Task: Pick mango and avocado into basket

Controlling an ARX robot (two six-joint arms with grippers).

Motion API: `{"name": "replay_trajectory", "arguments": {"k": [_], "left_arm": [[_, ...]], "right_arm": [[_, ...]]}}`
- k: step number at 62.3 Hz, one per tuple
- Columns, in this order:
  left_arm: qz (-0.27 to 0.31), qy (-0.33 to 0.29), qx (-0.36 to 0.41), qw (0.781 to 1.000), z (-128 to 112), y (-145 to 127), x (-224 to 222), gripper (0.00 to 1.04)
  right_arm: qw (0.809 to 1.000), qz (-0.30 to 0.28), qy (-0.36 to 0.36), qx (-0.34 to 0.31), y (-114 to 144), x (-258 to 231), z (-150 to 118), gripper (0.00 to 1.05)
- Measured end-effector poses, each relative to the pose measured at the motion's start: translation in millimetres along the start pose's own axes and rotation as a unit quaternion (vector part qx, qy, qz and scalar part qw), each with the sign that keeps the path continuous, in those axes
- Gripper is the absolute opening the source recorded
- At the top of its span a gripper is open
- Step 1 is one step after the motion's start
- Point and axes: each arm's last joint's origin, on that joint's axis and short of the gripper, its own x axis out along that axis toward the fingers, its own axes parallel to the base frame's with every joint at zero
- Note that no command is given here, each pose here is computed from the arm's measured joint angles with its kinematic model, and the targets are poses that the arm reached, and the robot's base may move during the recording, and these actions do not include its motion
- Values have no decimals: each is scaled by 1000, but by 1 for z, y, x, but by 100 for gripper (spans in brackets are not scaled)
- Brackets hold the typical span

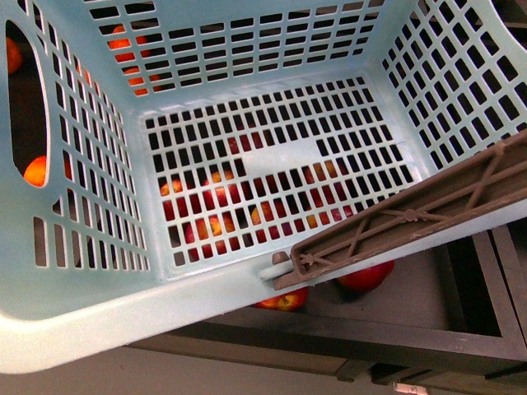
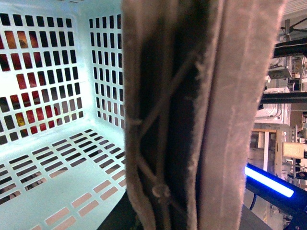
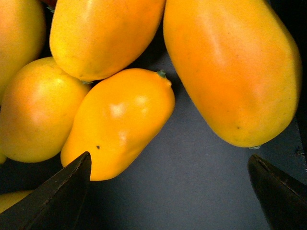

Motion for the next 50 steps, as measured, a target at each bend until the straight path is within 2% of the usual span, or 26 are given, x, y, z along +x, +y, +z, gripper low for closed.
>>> {"name": "replay_trajectory", "arguments": {"k": [46,50], "left_arm": [[1,-1,0,1000,0,0,0,16],[0,0,0,1000,0,0,0,16]], "right_arm": [[1000,-3,10,-9,-13,-7,-2,96],[999,20,10,-24,-11,-6,0,96]]}}
